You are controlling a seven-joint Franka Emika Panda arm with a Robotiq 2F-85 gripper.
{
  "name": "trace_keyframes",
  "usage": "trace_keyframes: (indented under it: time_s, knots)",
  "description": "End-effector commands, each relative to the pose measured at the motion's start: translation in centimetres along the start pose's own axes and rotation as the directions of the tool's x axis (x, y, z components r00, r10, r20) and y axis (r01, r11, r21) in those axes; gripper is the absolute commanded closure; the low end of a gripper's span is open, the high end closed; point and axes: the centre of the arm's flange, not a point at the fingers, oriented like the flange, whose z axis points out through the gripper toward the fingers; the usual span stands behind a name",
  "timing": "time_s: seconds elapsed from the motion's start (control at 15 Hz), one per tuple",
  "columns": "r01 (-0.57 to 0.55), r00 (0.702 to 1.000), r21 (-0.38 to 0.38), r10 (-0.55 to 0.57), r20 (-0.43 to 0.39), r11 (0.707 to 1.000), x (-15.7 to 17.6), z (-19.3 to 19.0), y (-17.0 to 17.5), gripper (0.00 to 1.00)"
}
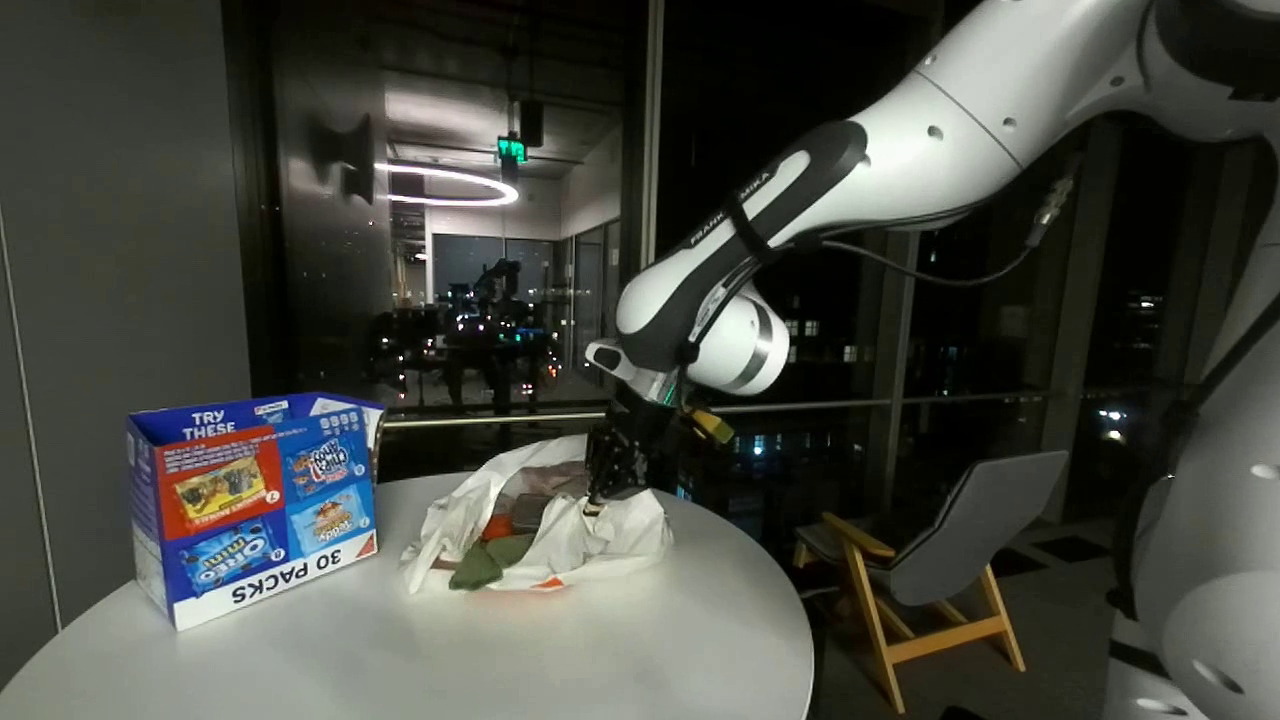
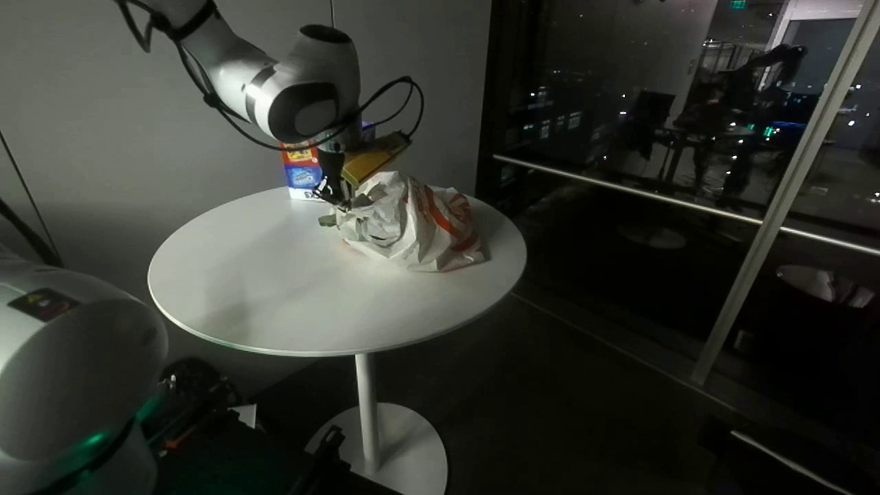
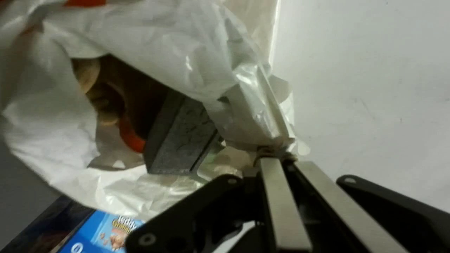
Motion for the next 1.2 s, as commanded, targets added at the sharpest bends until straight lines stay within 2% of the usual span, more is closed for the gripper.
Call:
trace_keyframes:
  time_s: [0.0,0.4,0.53,0.87,1.13]
  knots:
    - [-0.016,0.994,-0.138,0.001,-0.105,0.99,-2.6,-3.8,-5.6,0.92]
    - [-0.042,0.982,-0.335,-0.023,-0.187,0.941,-5.3,-7.5,-14.3,0.92]
    - [-0.016,0.98,-0.388,-0.063,-0.189,0.922,-4.9,-8.6,-14.4,0.92]
    - [0.042,0.975,-0.525,-0.151,-0.166,0.85,-4.7,-9.5,-15.4,0.93]
    - [0.068,0.964,-0.586,-0.204,-0.169,0.807,-4.0,-10.8,-16.5,0.91]
